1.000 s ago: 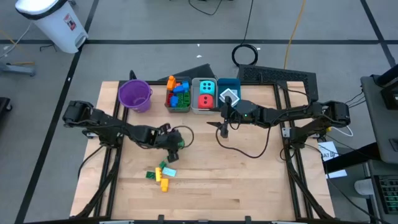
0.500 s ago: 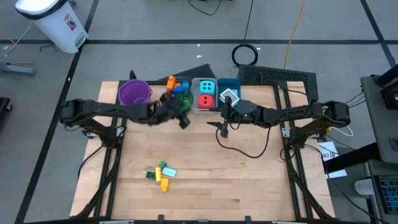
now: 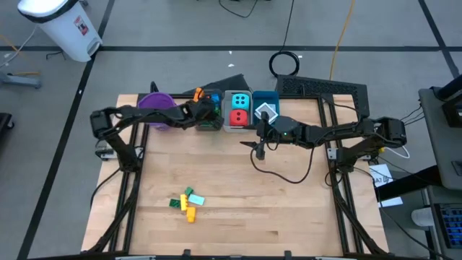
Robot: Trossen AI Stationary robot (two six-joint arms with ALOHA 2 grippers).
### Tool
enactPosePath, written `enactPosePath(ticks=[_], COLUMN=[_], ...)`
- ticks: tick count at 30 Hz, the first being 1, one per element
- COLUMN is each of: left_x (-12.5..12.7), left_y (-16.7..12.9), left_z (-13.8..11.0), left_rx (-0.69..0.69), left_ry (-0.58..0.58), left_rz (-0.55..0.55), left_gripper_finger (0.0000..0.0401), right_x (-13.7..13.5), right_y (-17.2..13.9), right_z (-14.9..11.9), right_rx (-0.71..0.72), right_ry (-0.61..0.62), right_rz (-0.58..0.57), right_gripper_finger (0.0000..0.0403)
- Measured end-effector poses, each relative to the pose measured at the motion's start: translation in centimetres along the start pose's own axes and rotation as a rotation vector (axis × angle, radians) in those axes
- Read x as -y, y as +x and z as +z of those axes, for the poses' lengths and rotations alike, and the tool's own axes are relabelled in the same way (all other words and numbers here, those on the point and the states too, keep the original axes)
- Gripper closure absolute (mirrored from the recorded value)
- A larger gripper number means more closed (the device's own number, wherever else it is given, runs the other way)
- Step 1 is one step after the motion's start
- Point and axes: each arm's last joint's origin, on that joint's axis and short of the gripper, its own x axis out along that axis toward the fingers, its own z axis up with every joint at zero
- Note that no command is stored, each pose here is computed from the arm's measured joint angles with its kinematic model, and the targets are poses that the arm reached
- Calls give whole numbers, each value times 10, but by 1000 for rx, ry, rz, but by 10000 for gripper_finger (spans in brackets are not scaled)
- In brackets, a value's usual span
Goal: Pick & Place Toys
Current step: Put the green game piece into the black bin
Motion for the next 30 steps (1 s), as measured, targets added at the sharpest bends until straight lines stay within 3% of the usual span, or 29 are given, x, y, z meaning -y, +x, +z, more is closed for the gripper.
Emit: enactPosePath(ticks=[3,7,13,18,23,30], left_x=[-2,-3,-4,-7,-9,-2], left_y=[12,18,8,-20,-65,-119], left_z=[-4,-8,0,14,26,10], left_rx=[-17,-29,11,70,118,0], left_ry=[-21,-36,47,68,28,16], left_rz=[17,39,35,7,-80,-209], left_gripper_finger=[206,140,56,21,12,11], right_x=[0,0,0,0,0,0], right_y=[0,0,0,0,0,0], right_z=[0,0,-1,-1,-1,-2], right_rx=[-4,-4,-7,-5,-10,-24], right_ry=[-2,-3,-3,-3,-3,-1], right_rz=[1,1,1,1,1,2], right_gripper_finger=[147,147,147,147,147,147])
